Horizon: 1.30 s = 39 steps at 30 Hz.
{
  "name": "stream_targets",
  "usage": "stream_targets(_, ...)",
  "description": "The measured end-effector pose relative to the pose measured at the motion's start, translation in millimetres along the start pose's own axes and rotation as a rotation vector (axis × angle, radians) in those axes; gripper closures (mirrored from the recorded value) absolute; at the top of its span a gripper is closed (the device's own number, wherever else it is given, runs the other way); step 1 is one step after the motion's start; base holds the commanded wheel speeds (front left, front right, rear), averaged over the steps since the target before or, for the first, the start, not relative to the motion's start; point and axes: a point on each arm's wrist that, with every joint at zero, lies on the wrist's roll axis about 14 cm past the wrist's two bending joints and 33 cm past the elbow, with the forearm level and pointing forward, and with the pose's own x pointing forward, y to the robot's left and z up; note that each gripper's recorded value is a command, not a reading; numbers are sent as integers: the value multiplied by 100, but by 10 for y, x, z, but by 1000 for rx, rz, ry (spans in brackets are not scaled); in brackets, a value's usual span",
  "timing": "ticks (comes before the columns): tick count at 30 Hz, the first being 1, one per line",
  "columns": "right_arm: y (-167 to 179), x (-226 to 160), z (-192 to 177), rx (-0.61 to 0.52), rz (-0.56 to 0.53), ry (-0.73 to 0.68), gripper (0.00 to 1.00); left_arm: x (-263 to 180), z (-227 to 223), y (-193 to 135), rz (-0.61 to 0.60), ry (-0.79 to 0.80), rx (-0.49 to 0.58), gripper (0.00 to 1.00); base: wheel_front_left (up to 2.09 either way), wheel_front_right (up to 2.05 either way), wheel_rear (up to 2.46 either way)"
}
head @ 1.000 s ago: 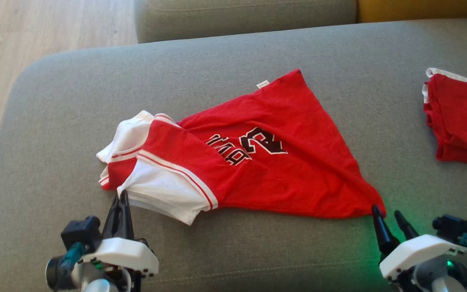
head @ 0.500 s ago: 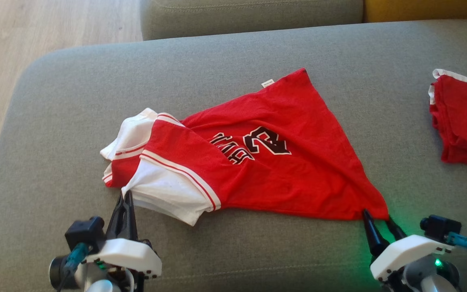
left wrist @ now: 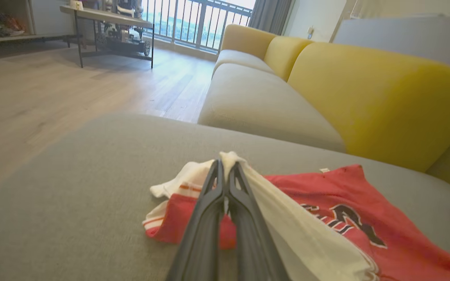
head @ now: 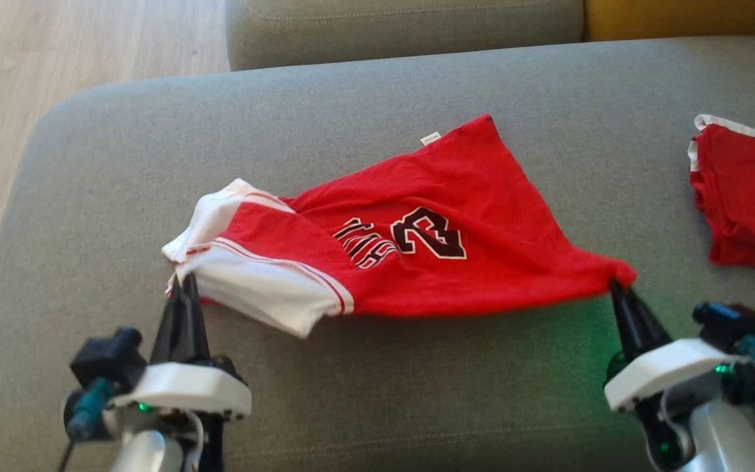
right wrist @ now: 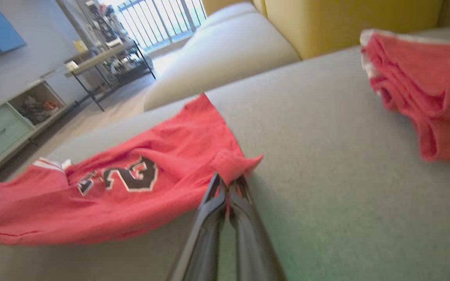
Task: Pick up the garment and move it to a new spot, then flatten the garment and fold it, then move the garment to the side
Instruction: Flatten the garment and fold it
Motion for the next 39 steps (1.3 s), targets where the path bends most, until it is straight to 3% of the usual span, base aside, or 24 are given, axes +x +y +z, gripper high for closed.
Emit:
stream_targets(10, 357, -116, 1255, -94, 129, -387, 100, 116, 1224, -342, -131, -330, -70, 100, 0, 0, 0)
stream_targets(15, 633, -386, 2096, -142, 202, -626, 100, 2, 2002, -503, -171, -513, -108, 100, 0, 0, 0)
stream_targets(19, 817, -647, 2524, -166, 248, -726, 100, -181, 2575, -609, -202, -655, -161, 100, 0, 0, 0)
stream_targets(25, 960, -849, 2835, -170, 268, -755, 100, -332, 3031, -745, -264, -740, -220, 100, 0, 0, 0)
stream_targets(30, 1122, -681, 2942, -188, 290, -696, 100, -64, 3167, -737, -258, -708, -227, 100, 0, 0, 0)
stream_targets(34, 1209, -281, 3088, -169, 311, -638, 100, 428, 3234, -826, -266, -643, -190, 100, 0, 0, 0)
stream_targets(35, 1220, 81, 3138, -155, 318, -574, 100, 756, 3290, -895, -266, -624, -169, 100, 0, 0, 0)
stream_targets(38, 1137, 662, 3224, -133, 297, -500, 100, 1297, 3316, -894, -222, -608, -85, 100, 0, 0, 0)
stream_targets(39, 1137, 662, 3224, -133, 297, -500, 100, 1297, 3316, -894, -222, -608, -85, 100, 0, 0, 0)
